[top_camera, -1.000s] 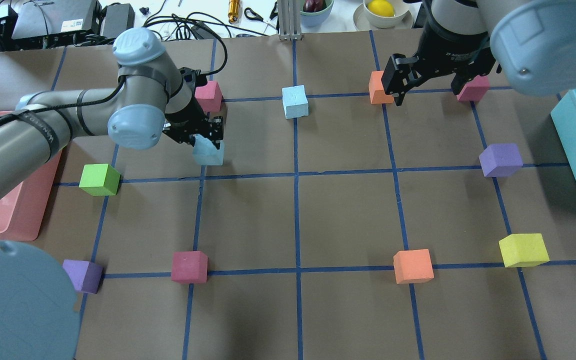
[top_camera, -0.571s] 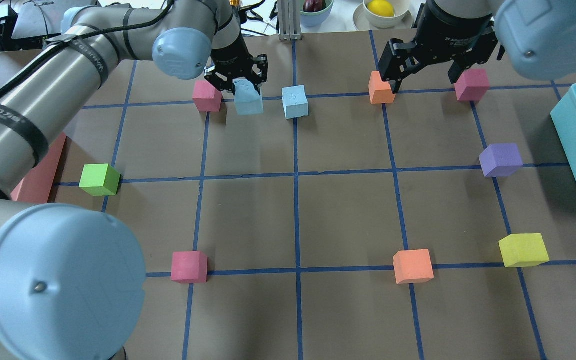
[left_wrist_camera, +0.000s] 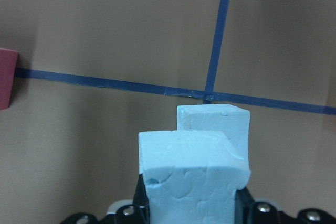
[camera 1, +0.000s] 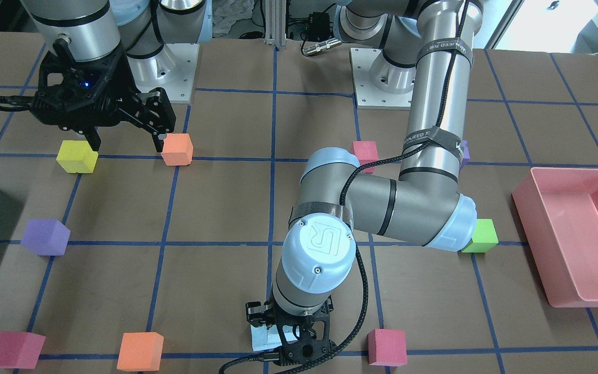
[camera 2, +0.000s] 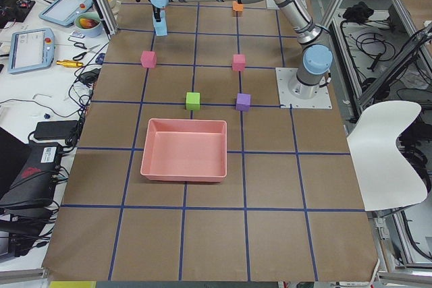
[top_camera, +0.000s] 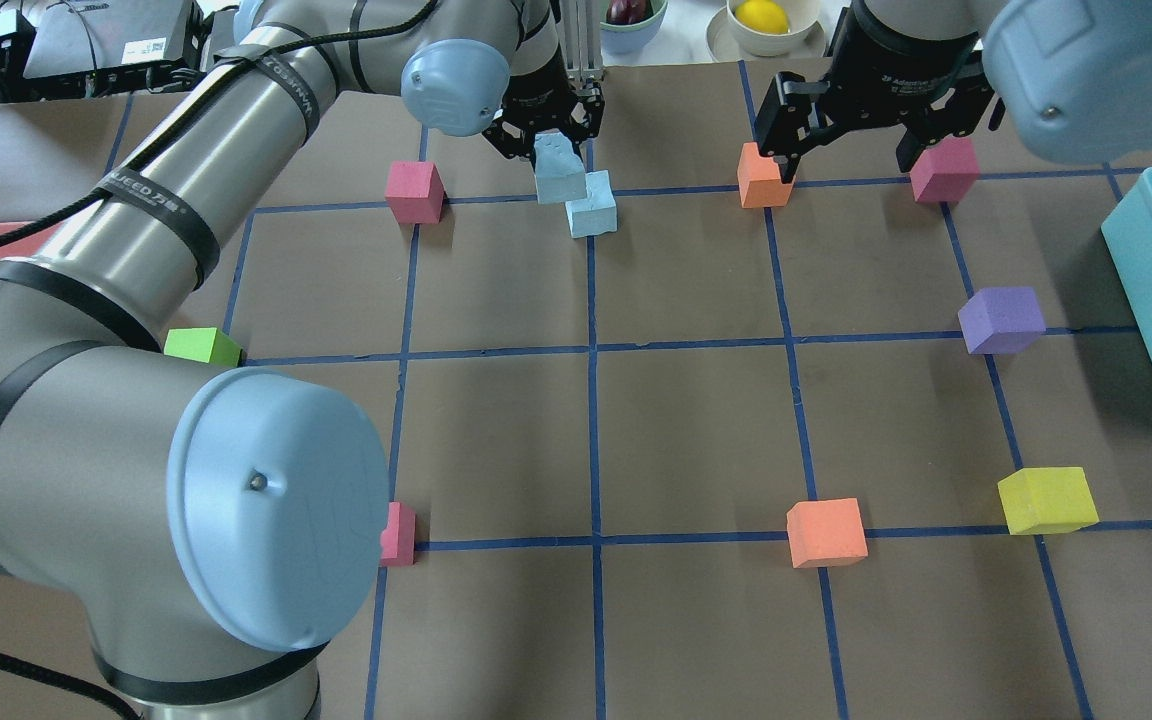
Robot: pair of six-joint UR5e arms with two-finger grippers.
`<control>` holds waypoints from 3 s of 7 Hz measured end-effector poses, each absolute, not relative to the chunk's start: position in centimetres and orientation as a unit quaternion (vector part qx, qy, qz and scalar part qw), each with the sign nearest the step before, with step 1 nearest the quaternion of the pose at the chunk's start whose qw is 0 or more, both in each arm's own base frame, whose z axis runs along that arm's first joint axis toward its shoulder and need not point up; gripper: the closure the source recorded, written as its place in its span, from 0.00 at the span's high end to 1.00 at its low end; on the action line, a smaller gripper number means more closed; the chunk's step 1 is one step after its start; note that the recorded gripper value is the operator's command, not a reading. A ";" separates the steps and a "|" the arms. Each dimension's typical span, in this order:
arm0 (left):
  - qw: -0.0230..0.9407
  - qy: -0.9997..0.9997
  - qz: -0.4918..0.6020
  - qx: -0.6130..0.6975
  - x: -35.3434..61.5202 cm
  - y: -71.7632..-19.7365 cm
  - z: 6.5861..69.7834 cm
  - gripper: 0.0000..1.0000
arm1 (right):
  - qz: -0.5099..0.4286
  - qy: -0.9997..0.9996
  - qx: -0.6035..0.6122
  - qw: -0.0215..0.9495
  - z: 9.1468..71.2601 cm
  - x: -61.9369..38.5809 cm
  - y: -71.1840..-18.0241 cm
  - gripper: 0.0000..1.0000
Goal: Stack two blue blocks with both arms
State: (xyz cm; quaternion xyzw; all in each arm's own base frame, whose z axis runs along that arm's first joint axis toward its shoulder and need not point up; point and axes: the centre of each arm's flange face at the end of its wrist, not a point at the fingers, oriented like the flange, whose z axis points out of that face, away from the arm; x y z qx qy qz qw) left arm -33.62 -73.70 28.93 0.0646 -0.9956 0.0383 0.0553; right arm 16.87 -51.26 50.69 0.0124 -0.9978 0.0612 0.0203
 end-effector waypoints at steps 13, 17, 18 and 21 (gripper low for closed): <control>0.066 -0.995 0.043 0.053 -35.2 -73.4 29.2 1.00 | 0.059 -0.998 0.010 0.020 50.5 16.9 -51.2 1.00; -0.016 -0.998 0.013 -0.061 -22.1 -68.7 42.7 1.00 | 0.059 -0.998 0.010 0.020 50.5 16.9 -51.2 1.00; -0.018 -0.998 0.000 -0.064 -20.2 -64.4 46.9 1.00 | 0.059 -0.998 0.010 0.020 50.5 16.9 -51.2 1.00; -0.021 -0.998 -0.016 -0.064 -18.0 -51.3 53.2 1.00 | 0.059 -0.998 0.010 0.020 50.4 16.9 -51.2 1.00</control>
